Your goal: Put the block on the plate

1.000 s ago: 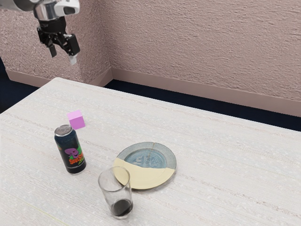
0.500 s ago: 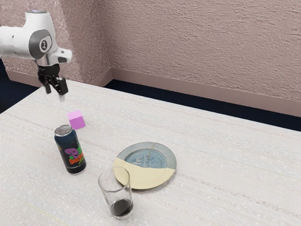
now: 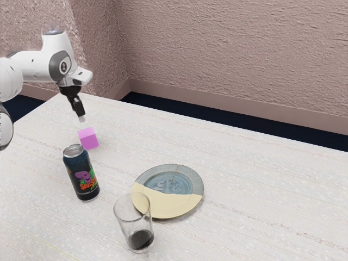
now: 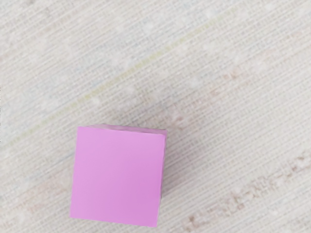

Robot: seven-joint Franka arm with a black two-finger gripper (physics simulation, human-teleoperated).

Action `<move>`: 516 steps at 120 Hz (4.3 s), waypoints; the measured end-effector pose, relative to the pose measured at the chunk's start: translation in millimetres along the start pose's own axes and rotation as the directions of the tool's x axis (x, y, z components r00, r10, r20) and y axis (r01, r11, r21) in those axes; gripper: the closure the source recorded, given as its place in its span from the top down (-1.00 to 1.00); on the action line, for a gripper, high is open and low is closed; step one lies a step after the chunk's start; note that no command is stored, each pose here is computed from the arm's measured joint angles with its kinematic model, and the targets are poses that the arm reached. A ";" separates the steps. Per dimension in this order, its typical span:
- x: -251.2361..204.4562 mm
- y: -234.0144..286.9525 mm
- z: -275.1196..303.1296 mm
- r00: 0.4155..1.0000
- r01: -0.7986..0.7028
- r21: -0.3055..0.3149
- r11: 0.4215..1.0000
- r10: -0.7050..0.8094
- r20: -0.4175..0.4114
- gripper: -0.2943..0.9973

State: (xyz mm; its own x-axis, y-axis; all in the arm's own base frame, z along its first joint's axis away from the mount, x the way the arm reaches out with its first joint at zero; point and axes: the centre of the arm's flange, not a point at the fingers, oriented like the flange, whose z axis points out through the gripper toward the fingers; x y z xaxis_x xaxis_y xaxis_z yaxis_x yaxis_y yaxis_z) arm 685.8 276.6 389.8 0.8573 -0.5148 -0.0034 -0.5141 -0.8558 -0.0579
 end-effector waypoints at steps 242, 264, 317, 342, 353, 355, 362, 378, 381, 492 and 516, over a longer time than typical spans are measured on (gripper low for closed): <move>12.5 -38.5 129.4 0.968 -0.248 -0.046 0.968 0.245 -0.053 0.18; 12.3 -38.4 121.1 0.968 -0.248 -0.037 0.968 0.246 -0.049 0.15; 21.7 -16.8 79.7 0.966 -0.259 -0.023 0.966 0.259 -0.021 0.08; 36.8 13.2 49.1 0.961 -0.275 -0.011 0.961 0.275 0.034 0.08; 50.3 30.5 42.5 0.956 -0.283 -0.005 0.959 0.283 0.078 0.08; 53.0 33.8 42.0 0.955 -0.284 -0.003 0.959 0.283 0.090 0.08; 63.6 46.2 40.5 0.952 -0.286 -0.003 0.958 0.284 0.116 0.08; 79.9 72.3 26.7 0.950 -0.284 -0.006 0.959 0.282 0.135 0.08; 82.9 77.3 26.1 0.949 -0.284 -0.009 0.959 0.282 0.139 0.08; 191.2 356.3 34.5 0.915 -0.310 -0.054 0.949 0.313 0.256 0.08; 194.3 396.8 43.6 0.922 -0.285 -0.058 0.957 0.290 0.256 0.08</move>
State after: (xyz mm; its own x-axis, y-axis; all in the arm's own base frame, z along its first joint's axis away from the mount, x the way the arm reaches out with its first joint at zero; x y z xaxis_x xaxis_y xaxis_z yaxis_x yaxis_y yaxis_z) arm 649.6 -160.8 322.7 0.6484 -0.7097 -0.2756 -0.7376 -0.6752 0.0035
